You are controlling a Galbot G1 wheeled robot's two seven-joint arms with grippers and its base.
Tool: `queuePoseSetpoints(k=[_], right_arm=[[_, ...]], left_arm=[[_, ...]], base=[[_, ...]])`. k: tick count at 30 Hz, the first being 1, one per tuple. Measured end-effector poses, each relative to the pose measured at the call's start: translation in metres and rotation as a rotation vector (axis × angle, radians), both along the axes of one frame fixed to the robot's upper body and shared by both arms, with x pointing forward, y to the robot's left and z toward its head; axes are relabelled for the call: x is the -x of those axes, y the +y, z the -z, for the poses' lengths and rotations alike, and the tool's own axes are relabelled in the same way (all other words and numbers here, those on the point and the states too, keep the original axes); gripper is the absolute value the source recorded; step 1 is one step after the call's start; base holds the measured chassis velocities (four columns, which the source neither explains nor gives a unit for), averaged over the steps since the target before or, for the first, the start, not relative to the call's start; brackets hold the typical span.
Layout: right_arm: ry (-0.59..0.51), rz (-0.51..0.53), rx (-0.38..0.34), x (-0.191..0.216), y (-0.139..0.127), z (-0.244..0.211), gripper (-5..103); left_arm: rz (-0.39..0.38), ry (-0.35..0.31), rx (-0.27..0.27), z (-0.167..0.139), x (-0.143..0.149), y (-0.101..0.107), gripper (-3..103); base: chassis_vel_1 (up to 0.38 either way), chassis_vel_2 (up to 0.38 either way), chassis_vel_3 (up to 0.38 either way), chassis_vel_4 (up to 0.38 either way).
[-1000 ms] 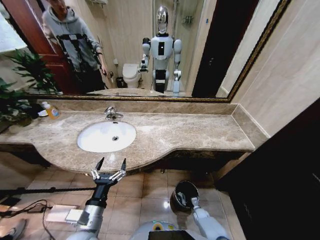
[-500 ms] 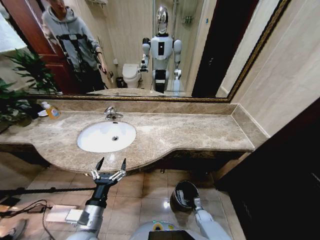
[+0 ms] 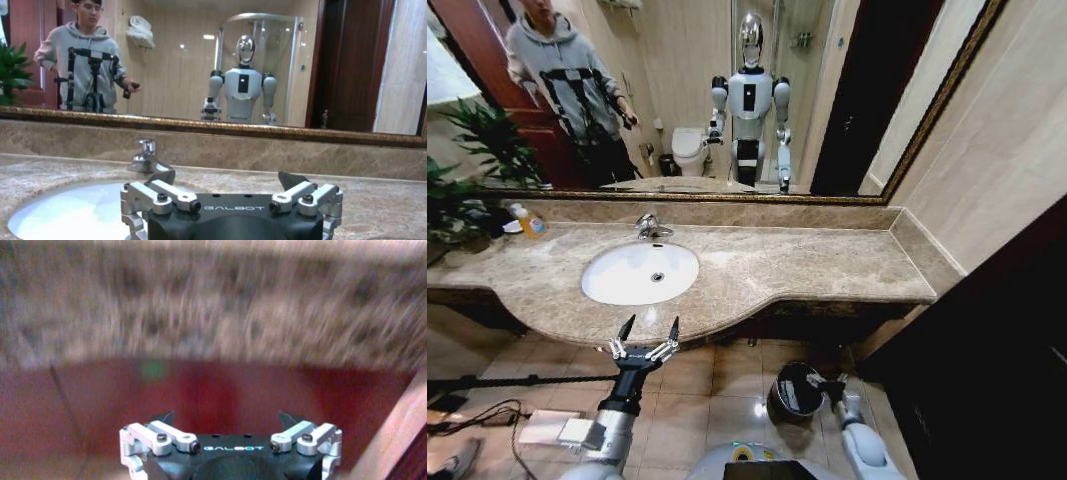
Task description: Pick up the trash from the sink and place it in the trash bin.
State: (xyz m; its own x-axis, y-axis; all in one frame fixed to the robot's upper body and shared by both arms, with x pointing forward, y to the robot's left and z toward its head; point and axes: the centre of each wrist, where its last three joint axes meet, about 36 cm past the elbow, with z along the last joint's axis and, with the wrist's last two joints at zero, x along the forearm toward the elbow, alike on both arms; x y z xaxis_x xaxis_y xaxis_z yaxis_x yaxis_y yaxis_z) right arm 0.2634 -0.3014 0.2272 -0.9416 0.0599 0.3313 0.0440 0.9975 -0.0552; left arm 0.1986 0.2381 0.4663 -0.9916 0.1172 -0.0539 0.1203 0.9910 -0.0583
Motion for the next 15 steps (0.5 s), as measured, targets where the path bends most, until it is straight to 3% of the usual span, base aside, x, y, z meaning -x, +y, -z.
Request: queuePoseSetpoints(k=[6,15], right_arm=[[-0.14,0.042,-0.006,0.021,0.007,-0.045,100],[-0.333,0.064,-0.069,0.051,0.018,-0.151,100]], left_arm=[[0.0,0.0,0.0,0.0,0.0,0.0,100],[0.0,0.0,0.0,0.0,0.0,0.0,100]], base=[[0.0,0.0,0.0,0.0],[0.0,0.0,0.0,0.0]])
